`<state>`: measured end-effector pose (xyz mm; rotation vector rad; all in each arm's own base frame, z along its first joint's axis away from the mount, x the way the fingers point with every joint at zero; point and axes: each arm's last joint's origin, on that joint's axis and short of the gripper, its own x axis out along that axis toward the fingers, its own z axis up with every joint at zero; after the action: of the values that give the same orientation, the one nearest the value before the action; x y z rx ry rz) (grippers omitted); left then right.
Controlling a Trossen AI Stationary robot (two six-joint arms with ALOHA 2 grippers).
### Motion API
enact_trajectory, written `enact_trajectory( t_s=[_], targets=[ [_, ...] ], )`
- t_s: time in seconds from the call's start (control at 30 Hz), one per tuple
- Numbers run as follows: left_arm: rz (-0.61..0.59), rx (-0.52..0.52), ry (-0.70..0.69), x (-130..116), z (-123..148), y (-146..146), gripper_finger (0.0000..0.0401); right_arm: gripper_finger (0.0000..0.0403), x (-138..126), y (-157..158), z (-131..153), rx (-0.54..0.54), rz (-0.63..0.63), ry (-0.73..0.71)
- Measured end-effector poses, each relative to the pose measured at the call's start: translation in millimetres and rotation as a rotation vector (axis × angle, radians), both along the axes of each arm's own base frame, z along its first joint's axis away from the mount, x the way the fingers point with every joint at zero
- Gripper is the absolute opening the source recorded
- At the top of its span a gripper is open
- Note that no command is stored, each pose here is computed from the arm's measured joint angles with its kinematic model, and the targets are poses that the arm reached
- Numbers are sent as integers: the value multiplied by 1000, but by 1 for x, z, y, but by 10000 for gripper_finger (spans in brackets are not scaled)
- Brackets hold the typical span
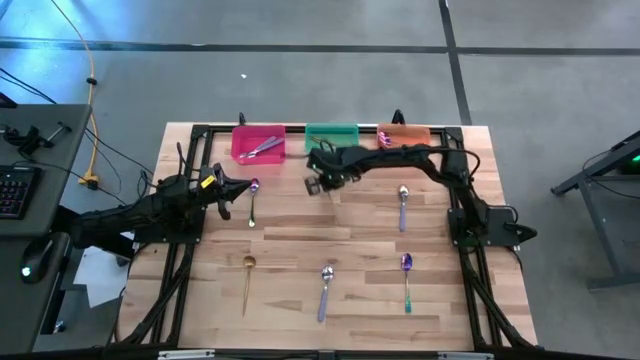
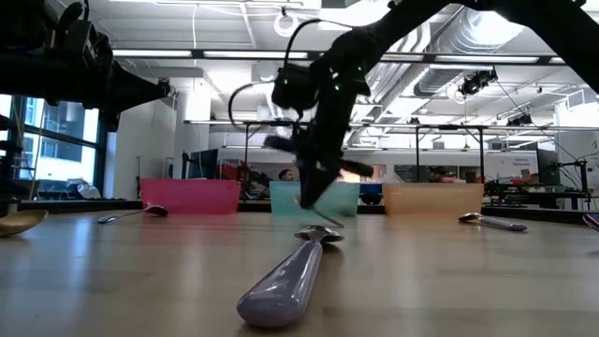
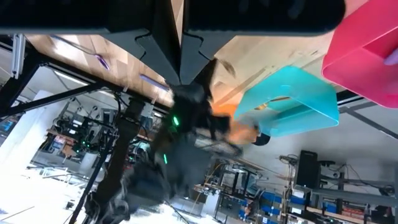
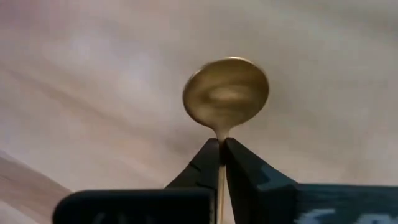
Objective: Sort silverware by color (type)
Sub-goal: Put the top gold spoon into the green bin
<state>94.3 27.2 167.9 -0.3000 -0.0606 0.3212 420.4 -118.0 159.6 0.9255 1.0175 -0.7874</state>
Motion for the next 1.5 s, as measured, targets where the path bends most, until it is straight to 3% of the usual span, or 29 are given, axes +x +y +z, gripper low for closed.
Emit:
enact_trajectory(
  t_s=[0.4,0.6,0.8,1.03,1.27,1.5],
  targets=[
    [0,0,0,0,0,0,0,0,9,-48,78,-152,65,-93],
    [0,0,0,0,0,0,0,0,-2,-82,117,-279,155,-94],
    [0,0,1,0,0,0,0,0,-16,-112,135,-380,290,-95],
    [0,0,1,0,0,0,0,0,-22,-126,129,-465,553,-27],
    [-1,1,0,0,0,0,0,0,-10,-135,89,-519,850,107],
    [-1,1,0,0,0,0,0,0,-8,-151,52,-463,909,148]
  ],
)
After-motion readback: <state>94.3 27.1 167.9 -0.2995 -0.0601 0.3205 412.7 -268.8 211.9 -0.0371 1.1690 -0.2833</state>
